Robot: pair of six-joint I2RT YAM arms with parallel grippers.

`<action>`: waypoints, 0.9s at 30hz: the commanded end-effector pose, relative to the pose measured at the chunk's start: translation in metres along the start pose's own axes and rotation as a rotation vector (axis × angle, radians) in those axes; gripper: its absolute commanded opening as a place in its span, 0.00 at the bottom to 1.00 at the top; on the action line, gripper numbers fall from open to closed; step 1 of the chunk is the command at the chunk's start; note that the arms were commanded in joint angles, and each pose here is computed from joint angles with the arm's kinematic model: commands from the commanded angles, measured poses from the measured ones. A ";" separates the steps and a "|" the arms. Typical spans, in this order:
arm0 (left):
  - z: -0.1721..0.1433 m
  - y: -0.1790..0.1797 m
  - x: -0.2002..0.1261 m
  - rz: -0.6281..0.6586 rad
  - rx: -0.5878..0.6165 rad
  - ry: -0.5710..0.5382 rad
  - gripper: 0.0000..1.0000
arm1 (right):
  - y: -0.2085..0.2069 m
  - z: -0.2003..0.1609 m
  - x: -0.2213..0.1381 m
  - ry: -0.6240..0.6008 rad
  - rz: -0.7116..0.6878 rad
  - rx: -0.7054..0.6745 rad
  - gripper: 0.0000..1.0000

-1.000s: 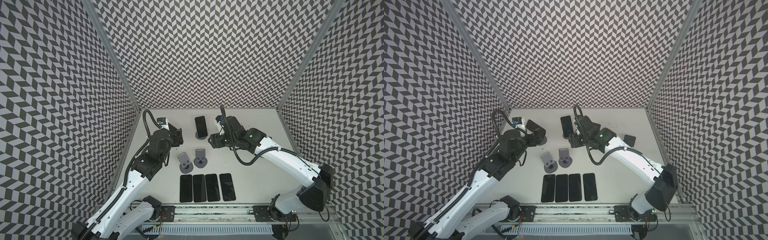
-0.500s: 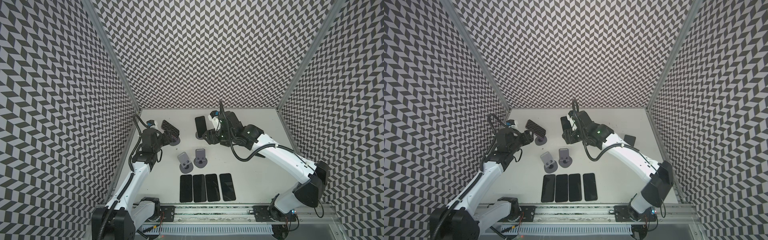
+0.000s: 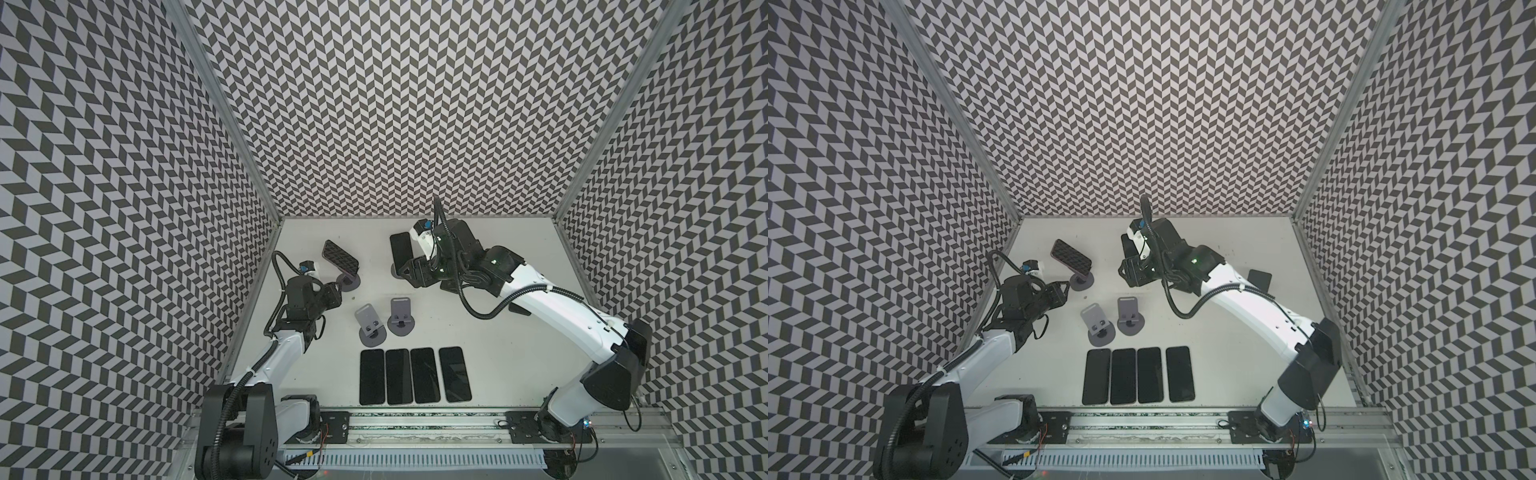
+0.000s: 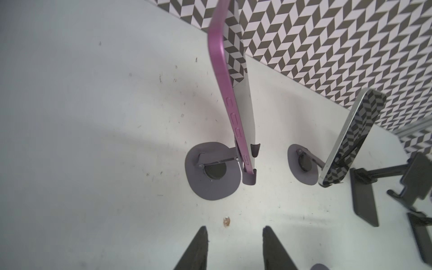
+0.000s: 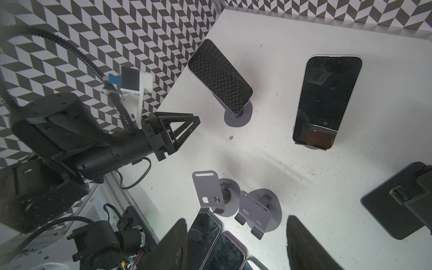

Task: Remove the phone from the phone stand
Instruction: Rotate the phone stand with the phone at the top-left of the table.

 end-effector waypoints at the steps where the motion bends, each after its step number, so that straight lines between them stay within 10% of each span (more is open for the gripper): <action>1: 0.014 -0.005 0.000 -0.066 0.060 -0.088 0.38 | 0.009 0.013 0.000 -0.035 0.041 -0.027 0.65; 27: 0.017 0.001 0.026 -0.139 0.094 -0.068 0.38 | 0.003 0.001 0.006 -0.005 0.032 -0.056 0.64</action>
Point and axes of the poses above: each gripper's point midway between its finger pads, its own x axis out along the fingers, its own y axis along the line the jaws close on, z = x × y, the point moved 1 cm from there along -x, back along the fingers, and after that the axes turned 3 degrees about x, right-handed, at the moved point
